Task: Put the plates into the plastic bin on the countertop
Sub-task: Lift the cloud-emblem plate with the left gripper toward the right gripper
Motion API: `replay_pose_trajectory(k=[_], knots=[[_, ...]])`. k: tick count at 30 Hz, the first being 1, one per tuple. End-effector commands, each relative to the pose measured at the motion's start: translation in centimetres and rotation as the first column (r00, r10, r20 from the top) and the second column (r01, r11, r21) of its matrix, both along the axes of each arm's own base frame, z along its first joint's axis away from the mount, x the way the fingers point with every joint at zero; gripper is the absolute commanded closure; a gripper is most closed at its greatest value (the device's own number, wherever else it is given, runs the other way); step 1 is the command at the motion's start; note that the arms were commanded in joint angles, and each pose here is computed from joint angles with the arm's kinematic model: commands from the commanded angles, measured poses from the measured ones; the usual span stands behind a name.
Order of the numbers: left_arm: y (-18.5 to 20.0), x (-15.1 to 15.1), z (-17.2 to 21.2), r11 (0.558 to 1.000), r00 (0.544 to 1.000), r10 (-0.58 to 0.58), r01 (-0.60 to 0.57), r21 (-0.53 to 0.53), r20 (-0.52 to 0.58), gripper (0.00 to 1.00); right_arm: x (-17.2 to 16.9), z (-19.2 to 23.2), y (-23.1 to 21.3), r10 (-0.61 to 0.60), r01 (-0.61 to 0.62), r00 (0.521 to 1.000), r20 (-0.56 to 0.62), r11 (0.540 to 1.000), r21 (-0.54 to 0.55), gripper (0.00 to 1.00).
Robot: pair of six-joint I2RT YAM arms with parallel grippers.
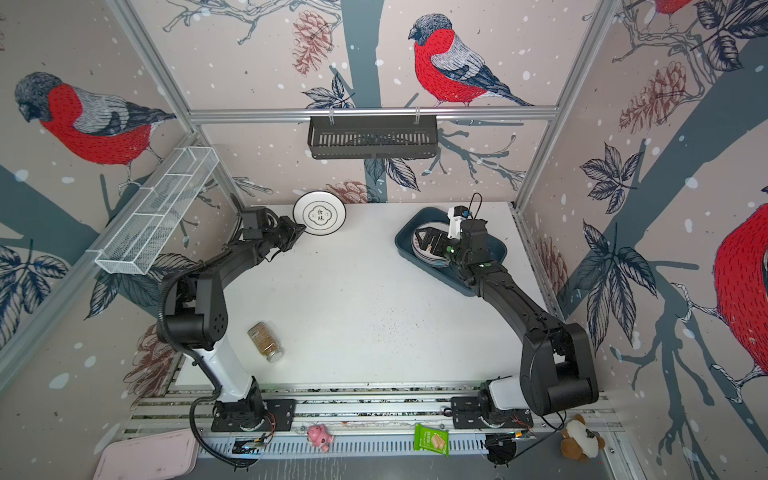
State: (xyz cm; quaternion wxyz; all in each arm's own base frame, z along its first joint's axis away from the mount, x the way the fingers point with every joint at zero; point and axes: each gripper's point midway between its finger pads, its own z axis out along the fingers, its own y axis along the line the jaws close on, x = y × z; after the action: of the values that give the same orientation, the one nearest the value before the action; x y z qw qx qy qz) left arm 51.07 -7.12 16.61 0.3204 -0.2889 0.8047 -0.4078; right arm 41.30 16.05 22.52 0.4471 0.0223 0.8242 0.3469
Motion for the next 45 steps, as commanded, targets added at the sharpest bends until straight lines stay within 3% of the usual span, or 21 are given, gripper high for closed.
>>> replay_pose_trajectory(k=[1,13,27,45], knots=[[-0.7,-1.0,0.8,0.996,0.997,-0.077,0.076,0.039,0.032,0.98,0.3,0.3,0.2,0.003,-0.003,1.000,-0.005,1.000,0.018,0.01],[-2.6,-4.5,3.8,0.983,0.979,-0.181,0.182,0.003,0.096,0.98,0.8,0.7,0.4,-0.022,0.024,0.999,-0.029,0.999,0.044,0.01],[-4.6,-4.9,3.9,0.965,0.961,-0.257,0.261,-0.024,0.104,0.97,1.2,-0.2,3.1,0.097,-0.091,0.992,-0.083,0.993,0.079,0.00],[-12.3,-7.1,5.8,0.867,0.858,-0.490,0.498,-0.012,0.154,0.97,1.0,-1.2,5.8,0.166,-0.159,0.979,-0.118,0.985,0.064,0.06]])
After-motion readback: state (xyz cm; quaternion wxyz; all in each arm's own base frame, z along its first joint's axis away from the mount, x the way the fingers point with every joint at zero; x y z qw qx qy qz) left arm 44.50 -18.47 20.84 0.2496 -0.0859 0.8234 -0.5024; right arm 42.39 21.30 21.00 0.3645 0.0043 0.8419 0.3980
